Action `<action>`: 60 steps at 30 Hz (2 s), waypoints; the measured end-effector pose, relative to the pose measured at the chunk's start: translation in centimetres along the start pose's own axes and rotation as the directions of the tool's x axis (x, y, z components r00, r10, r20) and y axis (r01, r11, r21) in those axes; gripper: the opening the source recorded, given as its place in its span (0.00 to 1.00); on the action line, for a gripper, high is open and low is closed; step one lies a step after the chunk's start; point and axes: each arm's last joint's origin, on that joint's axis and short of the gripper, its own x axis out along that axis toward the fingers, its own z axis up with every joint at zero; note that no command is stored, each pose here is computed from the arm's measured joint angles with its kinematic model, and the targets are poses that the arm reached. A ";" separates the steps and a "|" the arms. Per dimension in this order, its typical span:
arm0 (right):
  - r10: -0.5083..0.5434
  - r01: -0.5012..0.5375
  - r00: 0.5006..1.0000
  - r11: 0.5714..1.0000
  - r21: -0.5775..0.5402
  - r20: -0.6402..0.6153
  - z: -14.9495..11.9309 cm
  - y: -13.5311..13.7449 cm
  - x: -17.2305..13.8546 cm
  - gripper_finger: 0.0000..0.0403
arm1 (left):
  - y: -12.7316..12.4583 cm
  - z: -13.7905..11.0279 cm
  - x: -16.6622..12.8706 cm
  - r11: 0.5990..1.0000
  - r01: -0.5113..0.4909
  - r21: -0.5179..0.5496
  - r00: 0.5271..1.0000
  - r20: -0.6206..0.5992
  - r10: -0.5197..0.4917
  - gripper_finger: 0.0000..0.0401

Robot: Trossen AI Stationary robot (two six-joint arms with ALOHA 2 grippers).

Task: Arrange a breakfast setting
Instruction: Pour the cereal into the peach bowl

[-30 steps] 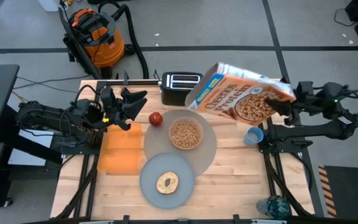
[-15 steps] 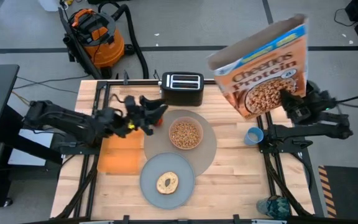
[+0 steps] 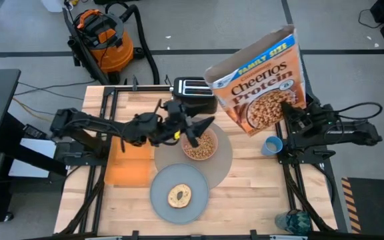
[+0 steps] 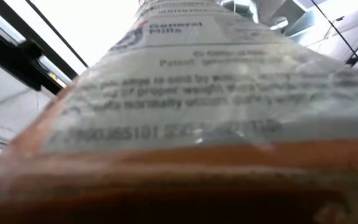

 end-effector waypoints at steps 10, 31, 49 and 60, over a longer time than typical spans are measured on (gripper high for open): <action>-0.006 0.006 0.999 1.000 -0.021 -0.031 -0.7 -0.3 0.3 0.51 | -0.7 -0.9 4.3 0.999 0.011 0.034 1.000 0.020 -0.012 0.79; -0.042 0.032 0.992 0.996 -0.087 -0.120 -1.6 -0.6 0.3 0.55 | 0.2 3.1 4.7 0.991 0.125 0.045 0.980 0.152 -0.130 0.29; -0.224 0.044 0.882 0.914 -0.403 -0.414 -0.7 -0.3 2.0 0.89 | 2.0 10.0 -0.5 0.950 0.023 0.311 0.993 -0.120 0.016 0.03; -0.306 0.112 0.865 0.890 -0.442 -0.398 0.1 -0.2 2.5 0.90 | 5.5 13.2 -8.7 0.772 -0.365 0.520 0.802 -0.246 0.545 0.03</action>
